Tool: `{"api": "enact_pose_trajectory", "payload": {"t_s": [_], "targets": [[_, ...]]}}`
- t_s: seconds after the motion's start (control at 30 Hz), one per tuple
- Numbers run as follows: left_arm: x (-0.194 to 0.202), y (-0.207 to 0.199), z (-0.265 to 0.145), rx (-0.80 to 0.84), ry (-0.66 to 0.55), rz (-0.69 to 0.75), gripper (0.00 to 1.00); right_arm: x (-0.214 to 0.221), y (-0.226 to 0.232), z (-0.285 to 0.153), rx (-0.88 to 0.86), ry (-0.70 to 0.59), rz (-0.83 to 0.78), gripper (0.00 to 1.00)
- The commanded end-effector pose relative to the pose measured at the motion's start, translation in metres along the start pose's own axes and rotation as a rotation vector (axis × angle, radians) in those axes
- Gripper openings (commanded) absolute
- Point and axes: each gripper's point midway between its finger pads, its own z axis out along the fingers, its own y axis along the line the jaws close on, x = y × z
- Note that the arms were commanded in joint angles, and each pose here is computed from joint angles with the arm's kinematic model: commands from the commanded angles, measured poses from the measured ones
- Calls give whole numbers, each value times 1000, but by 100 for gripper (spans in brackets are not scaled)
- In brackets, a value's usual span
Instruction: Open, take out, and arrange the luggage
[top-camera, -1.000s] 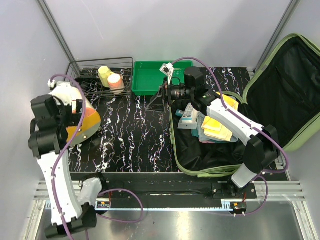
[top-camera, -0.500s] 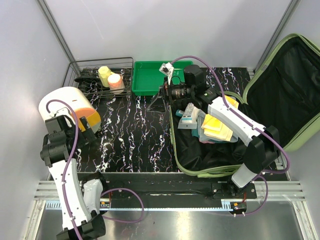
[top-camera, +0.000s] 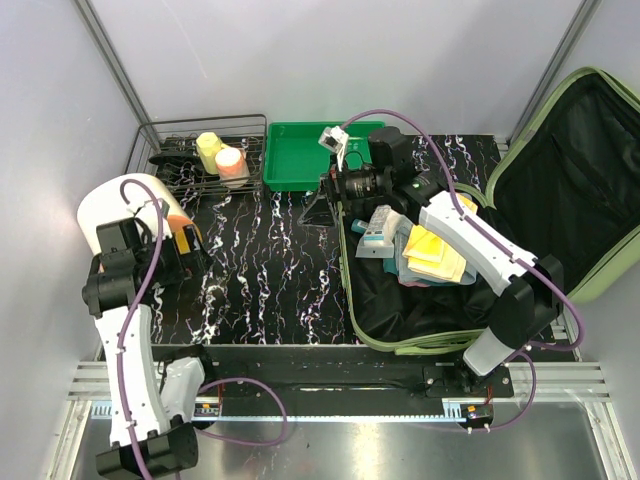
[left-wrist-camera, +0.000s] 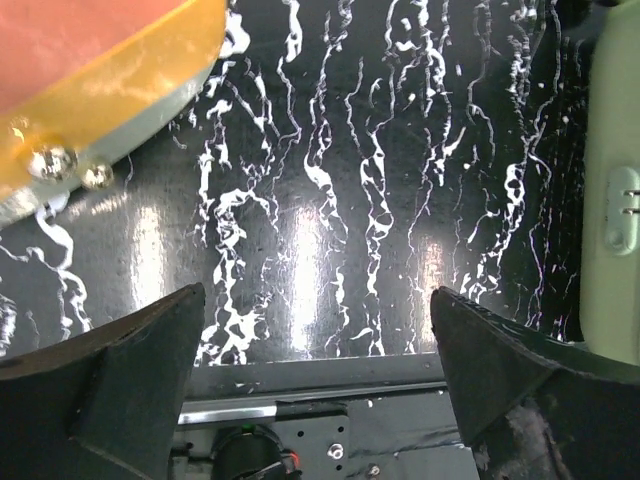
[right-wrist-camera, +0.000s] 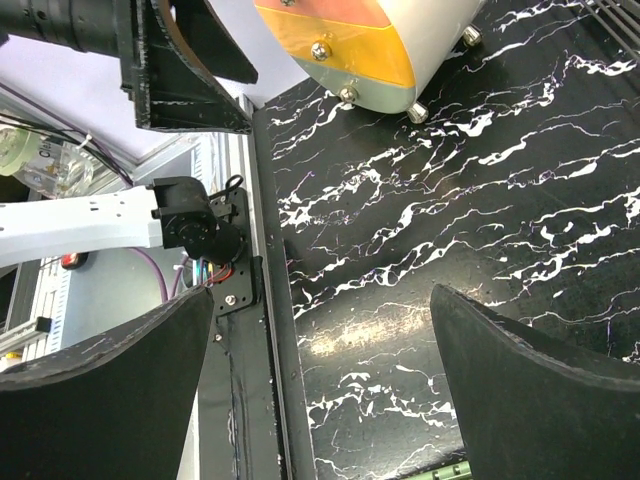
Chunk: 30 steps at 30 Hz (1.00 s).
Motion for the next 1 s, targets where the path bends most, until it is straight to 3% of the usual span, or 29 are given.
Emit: {"api": "enact_pose_trajectory", "payload": {"t_s": [0.0, 0.13, 0.3, 0.4, 0.5, 0.63, 0.67, 0.77, 0.97], "targets": [[-38, -14, -18, 41, -47, 281, 99, -34, 14, -9, -5, -54, -80, 100], [-9, 11, -35, -4, 164, 704, 99, -38, 9, -6, 4, -56, -82, 100], [17, 52, -56, -116, 325, 1058, 99, -40, 2, 0, 9, -50, -73, 100], [32, 72, -65, -78, 464, 1402, 99, -39, -5, 2, 26, -40, -88, 100], [39, 86, -65, -33, 570, 1648, 97, -33, -12, 2, 54, -25, -93, 100], [45, 77, -50, 139, 579, 1850, 93, -21, -16, 3, 59, -3, -80, 100], [45, 70, -44, 190, 544, 1869, 93, -16, -17, 2, 63, 4, -72, 100], [42, 70, -28, 311, 603, 1915, 88, -8, -23, 0, 100, 18, -85, 100], [35, 92, -7, 334, 741, 2030, 70, 14, -45, -9, 223, 68, -109, 100]]}}
